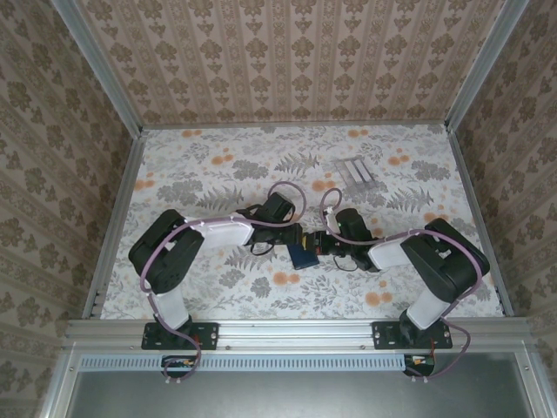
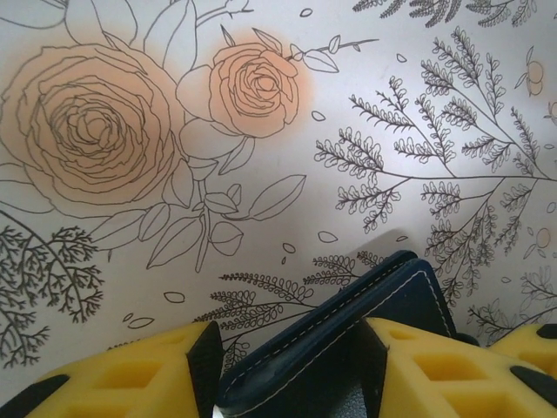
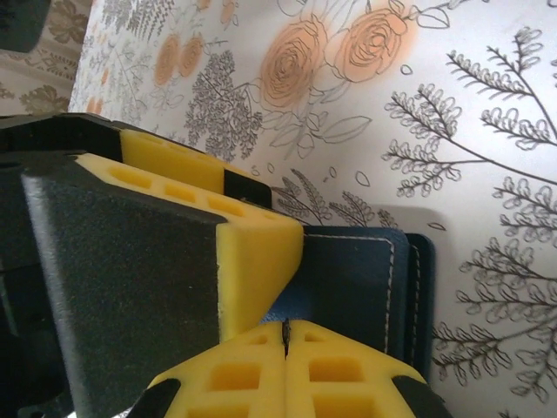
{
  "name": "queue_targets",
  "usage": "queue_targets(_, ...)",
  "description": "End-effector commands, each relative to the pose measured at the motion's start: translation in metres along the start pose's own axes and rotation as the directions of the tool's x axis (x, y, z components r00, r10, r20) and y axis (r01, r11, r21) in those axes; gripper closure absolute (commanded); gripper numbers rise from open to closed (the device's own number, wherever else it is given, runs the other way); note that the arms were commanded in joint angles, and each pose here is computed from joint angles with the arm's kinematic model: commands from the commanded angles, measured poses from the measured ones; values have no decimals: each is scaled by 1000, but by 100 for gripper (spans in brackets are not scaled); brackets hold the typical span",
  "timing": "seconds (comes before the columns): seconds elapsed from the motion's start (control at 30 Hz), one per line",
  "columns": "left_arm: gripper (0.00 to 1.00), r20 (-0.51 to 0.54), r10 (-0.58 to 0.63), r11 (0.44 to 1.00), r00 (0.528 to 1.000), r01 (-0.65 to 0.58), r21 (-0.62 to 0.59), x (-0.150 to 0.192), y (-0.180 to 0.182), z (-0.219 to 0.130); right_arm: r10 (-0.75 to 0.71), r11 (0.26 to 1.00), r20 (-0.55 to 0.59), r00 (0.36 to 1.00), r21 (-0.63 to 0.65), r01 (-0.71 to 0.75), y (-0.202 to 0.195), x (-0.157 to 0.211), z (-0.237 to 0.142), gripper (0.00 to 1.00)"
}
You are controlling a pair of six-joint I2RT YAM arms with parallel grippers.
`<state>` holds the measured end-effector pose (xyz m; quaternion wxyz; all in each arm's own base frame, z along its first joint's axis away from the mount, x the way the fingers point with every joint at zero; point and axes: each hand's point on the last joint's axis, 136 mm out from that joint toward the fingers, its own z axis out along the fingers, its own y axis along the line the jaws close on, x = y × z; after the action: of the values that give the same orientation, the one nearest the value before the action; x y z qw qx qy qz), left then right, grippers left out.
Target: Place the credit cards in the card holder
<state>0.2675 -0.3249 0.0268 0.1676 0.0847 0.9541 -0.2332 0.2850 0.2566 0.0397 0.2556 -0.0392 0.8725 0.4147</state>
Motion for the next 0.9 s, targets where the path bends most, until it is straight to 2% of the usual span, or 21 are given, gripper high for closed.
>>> queue_targets(0.0,53,-90,-40,999,995,43,33,26,2,7,-23,999,17,1000,23,22,-5,1,2,99)
queue_targets(0.07,53,-95,-49,997,994,53,47,26,0,5,-29,999,22,999,46,28,-10,2,1,99)
queue_targets(0.27,68,-100,-87,992,991,95,78,24,2,3,-61,996,8,998,60,60,-15,11,1,100)
queue_targets(0.4,68,-99,-93,992,991,101,72,24,5,1,-120,988,-3,993,102,120,-19,16,-5,99)
queue_targets(0.6,68,-118,-99,992,988,107,64,27,9,5,-289,943,-18,957,168,287,-13,18,-11,96)
queue_targets(0.87,69,-140,-134,986,981,146,81,32,15,8,-369,904,-51,928,209,372,-16,39,-6,98)
